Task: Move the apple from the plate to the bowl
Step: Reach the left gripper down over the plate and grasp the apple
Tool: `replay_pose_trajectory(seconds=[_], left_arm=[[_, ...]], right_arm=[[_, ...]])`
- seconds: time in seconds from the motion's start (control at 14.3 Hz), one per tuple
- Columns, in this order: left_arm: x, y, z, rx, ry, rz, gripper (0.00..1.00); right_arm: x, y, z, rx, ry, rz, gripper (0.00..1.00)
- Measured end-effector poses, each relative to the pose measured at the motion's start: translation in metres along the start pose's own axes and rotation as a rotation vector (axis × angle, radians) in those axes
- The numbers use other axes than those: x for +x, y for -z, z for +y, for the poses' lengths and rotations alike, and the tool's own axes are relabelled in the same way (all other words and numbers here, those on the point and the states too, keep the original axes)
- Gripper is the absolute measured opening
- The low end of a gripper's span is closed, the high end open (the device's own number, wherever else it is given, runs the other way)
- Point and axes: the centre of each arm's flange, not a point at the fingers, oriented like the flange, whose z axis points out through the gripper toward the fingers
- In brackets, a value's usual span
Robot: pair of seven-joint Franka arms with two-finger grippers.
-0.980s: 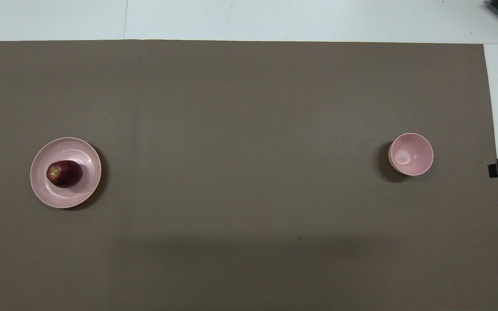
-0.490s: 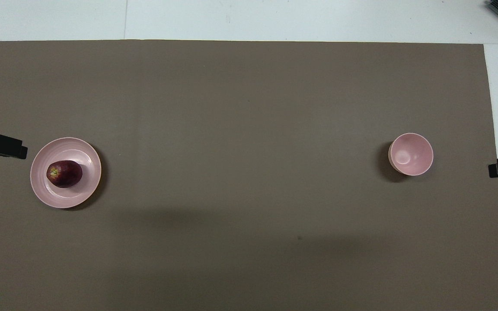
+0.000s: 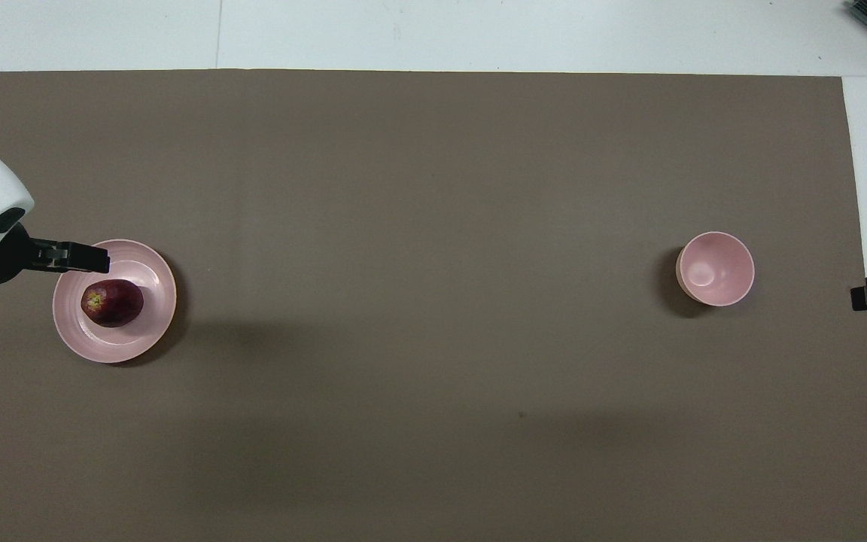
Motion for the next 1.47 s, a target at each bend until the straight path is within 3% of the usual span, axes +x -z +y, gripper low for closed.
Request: replay_pose_trajectory(seconds=[0.49, 1.33, 1.47], left_arm=[[-0.024, -0.088, -0.021, 0.014, 0.036, 0.059, 1.0], [-0.037, -0.145, -0.045, 0.003, -0.021, -0.036, 1.0], [-0.037, -0.145, -0.045, 0.002, -0.022, -0.036, 0.93]], right_arm=[[0.0, 0.0, 0.0, 0.0, -0.001, 0.0, 1.0], [0.0, 0.0, 0.0, 0.003, 0.0, 0.0, 1.0], [0.0, 0.0, 0.0, 0.003, 0.0, 0.0, 1.0]])
